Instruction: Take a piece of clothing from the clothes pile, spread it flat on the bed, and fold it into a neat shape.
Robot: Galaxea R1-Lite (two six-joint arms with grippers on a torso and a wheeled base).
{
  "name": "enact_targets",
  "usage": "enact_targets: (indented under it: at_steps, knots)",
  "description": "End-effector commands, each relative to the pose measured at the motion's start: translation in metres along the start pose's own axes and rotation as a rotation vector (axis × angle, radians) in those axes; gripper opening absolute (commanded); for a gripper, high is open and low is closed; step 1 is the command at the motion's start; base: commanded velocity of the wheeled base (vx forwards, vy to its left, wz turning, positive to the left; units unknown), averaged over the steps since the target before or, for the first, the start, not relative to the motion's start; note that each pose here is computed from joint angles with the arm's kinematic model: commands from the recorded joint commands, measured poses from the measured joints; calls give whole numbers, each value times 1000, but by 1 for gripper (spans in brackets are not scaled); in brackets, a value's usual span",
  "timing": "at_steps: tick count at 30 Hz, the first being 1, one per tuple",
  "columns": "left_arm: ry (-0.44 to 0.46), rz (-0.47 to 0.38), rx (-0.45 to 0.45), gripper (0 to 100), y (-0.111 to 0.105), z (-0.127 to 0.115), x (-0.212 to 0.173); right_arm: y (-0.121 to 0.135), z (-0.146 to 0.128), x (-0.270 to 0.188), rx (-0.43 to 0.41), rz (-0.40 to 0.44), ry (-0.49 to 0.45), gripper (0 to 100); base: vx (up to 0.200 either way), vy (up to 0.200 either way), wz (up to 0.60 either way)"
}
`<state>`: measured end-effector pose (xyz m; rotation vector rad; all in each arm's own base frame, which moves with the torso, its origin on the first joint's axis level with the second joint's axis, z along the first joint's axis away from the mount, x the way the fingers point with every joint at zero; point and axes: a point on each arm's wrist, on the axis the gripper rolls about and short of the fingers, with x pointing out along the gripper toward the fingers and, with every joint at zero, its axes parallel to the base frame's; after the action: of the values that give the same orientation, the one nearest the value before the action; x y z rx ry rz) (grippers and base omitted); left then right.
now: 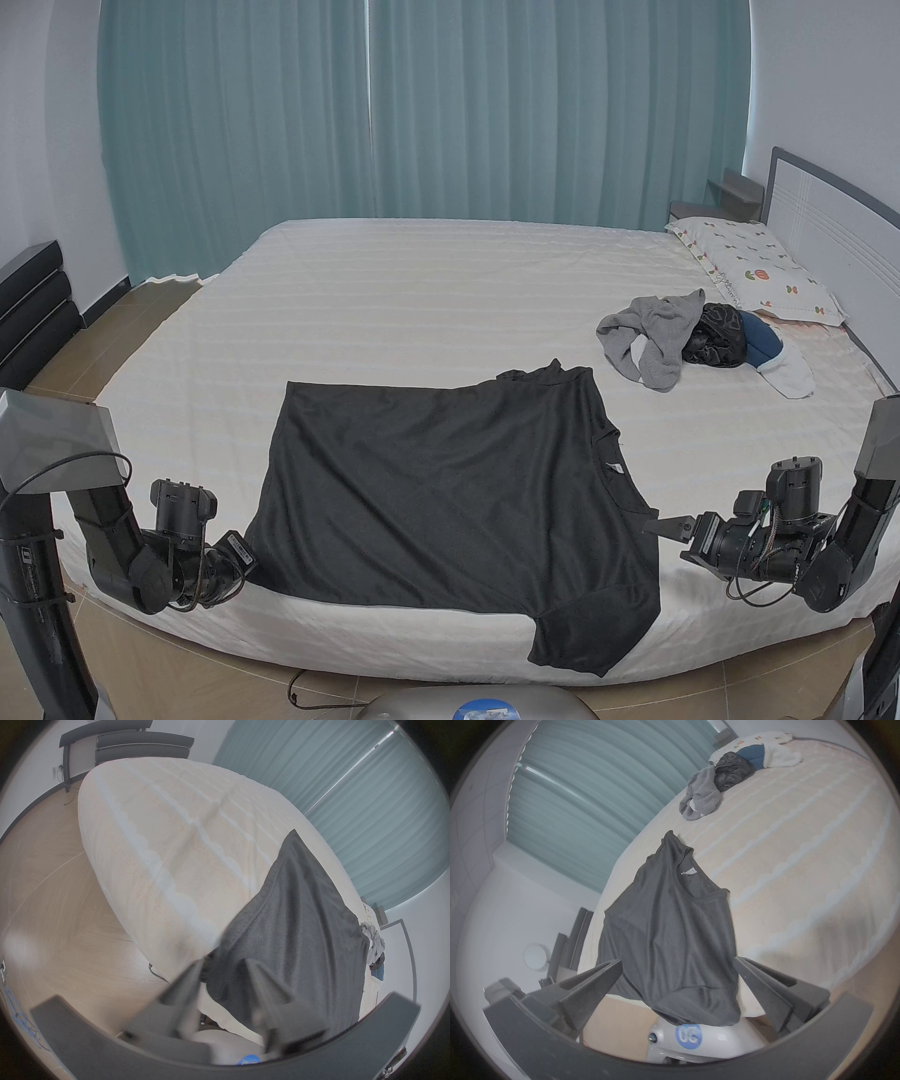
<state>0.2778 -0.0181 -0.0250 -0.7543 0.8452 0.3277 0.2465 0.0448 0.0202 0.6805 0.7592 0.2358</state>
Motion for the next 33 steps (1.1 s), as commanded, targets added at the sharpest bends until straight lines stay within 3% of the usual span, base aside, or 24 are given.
enact_targets:
  at_steps: [1,12,33]
  knots:
    - [-2,11,19,0,4,2,-4,-7,-10,0,-16,-34,48,100,0,0,0]
    - [-20,37,65,0,11,8,-15,-17,-37,12,-95,-73,178,100,0,0,0]
    - [-39,105,156,0,23,22,-48,-32,-17,30,-49,-81,97,100,0,0,0]
